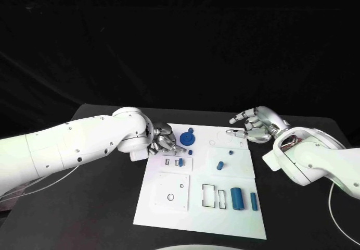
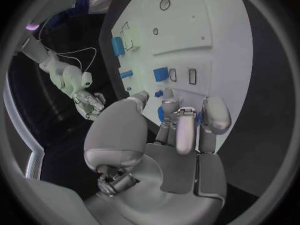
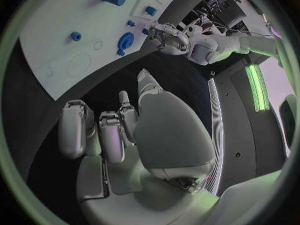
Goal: Assemble the parts on the task board
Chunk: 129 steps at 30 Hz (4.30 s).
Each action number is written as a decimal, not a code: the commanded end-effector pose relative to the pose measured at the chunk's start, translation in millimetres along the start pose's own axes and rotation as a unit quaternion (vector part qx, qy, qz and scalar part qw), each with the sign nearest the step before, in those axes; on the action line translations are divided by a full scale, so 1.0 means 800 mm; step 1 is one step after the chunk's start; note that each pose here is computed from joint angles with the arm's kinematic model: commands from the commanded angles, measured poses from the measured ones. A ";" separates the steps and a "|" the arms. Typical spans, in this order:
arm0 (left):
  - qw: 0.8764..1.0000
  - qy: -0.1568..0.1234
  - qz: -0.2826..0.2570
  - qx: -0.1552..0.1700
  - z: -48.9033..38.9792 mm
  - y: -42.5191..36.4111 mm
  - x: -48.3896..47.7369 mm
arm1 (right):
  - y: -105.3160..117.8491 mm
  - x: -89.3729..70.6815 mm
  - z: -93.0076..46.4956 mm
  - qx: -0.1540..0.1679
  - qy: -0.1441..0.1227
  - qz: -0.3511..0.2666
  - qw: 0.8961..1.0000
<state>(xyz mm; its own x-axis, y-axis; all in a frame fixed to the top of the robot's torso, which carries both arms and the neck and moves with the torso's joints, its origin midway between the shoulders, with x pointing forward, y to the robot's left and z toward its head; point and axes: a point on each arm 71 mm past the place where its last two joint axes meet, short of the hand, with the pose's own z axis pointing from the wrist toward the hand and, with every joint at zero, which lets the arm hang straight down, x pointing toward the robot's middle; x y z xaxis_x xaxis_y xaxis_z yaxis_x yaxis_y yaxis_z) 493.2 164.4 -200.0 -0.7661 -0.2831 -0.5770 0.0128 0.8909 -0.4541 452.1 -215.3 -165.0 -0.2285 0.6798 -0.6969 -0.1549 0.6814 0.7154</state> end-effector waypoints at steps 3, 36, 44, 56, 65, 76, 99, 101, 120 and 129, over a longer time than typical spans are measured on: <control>0.999 0.024 0.029 -0.008 0.006 -0.0063 0.005 | -0.002 -0.001 0.000 0.007 -0.002 -0.004 1.000; 0.996 0.064 0.065 -0.017 0.015 -0.0129 0.015 | -0.003 -0.001 0.001 0.010 -0.003 -0.004 1.000; 0.996 0.067 0.063 -0.017 0.016 -0.0136 0.016 | -0.002 0.000 0.002 0.010 -0.002 -0.004 1.000; 0.996 0.071 0.058 -0.016 0.020 -0.0157 0.019 | -0.002 0.001 0.002 0.011 0.000 -0.004 1.000; 0.996 0.070 0.047 -0.015 0.020 -0.0140 0.019 | -0.002 0.001 0.003 0.012 0.000 -0.005 1.000; 0.996 0.078 0.031 -0.010 0.018 -0.0126 0.021 | -0.004 0.001 0.004 0.014 0.001 -0.006 1.000; 1.000 0.017 0.009 0.001 -0.001 -0.0040 0.017 | -0.005 -0.001 0.003 0.013 -0.003 -0.006 1.000; 1.000 0.005 0.024 0.000 -0.001 -0.0038 0.018 | -0.005 -0.001 0.003 0.013 -0.003 -0.006 1.000; 0.996 -0.039 0.085 -0.007 0.005 -0.0044 0.031 | -0.005 0.000 0.004 0.011 -0.004 -0.008 1.000; 0.995 -0.031 0.093 -0.008 0.006 -0.0055 0.033 | -0.005 0.000 0.004 0.011 -0.005 -0.008 1.000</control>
<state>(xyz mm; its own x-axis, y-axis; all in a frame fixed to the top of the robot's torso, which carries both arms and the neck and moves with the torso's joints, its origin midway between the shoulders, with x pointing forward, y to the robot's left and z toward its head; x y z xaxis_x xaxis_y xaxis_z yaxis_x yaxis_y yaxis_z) 476.4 153.7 -217.0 -0.7140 -0.1534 -0.6831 0.1183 0.9352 -0.3336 456.0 -218.1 -168.6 -0.2206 0.6773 -0.7018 -0.1234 0.6944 0.7089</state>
